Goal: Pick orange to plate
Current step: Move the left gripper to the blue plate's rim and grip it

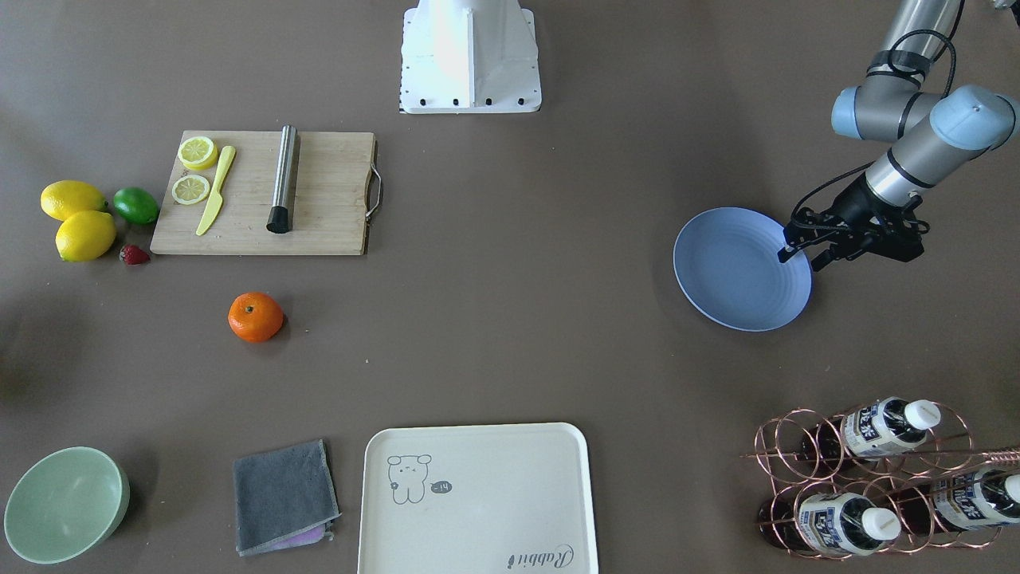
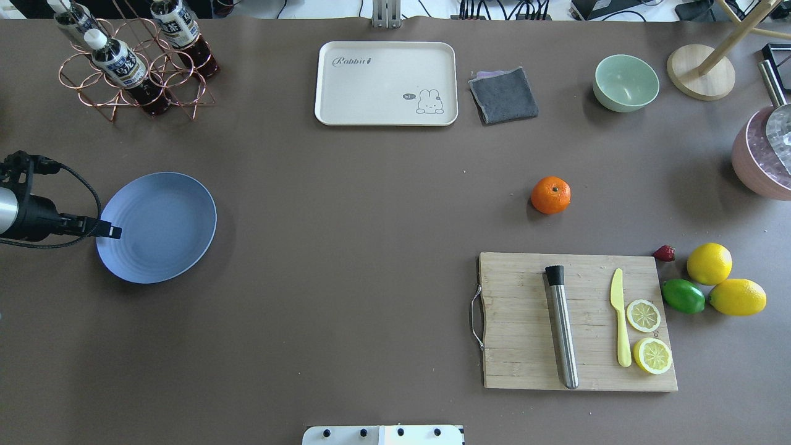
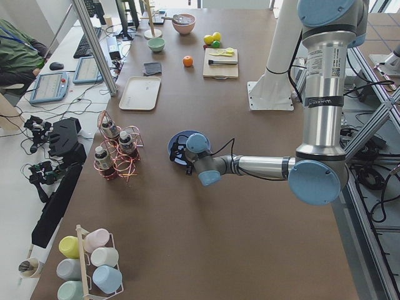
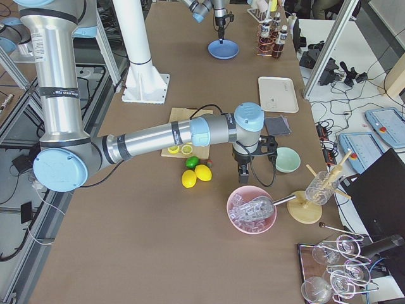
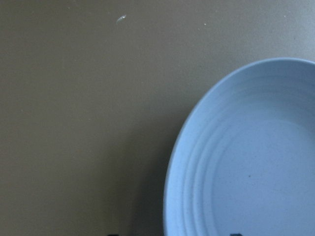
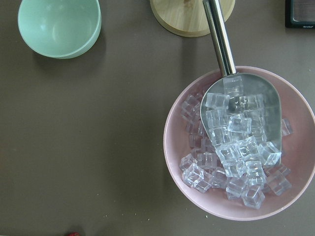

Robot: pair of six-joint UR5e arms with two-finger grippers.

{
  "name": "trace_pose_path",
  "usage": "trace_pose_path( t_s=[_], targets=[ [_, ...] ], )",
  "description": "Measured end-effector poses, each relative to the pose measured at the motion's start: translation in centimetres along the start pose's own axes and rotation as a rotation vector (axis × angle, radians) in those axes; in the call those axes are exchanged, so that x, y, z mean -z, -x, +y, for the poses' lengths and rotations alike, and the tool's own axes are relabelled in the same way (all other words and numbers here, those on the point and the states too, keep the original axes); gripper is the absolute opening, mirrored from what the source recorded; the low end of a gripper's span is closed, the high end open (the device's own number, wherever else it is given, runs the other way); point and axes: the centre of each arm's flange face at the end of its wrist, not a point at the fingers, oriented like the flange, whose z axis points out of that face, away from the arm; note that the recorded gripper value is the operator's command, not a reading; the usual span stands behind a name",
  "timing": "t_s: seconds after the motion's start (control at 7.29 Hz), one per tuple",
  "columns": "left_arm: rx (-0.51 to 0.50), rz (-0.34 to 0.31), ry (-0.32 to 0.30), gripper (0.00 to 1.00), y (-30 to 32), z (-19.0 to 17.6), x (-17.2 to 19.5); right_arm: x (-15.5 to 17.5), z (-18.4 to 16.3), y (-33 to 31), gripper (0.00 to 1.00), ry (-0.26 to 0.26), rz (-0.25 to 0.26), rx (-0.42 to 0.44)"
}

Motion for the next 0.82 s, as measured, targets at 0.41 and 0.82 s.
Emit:
trace_pose_path(
  t_s=[0.41,0.82],
  targets=[
    [0.013,0.01,0.004,0.0,-0.6,-0.3,0.0,0.0,0.0,0.1,1.0,0.0,-0.005,0.002],
    [0.102,0.1,0.026,0.0,-2.0,-2.8,3.7,1.0,-0.5,1.7,1.0,-0.016,-0.033,0.025]
  ],
)
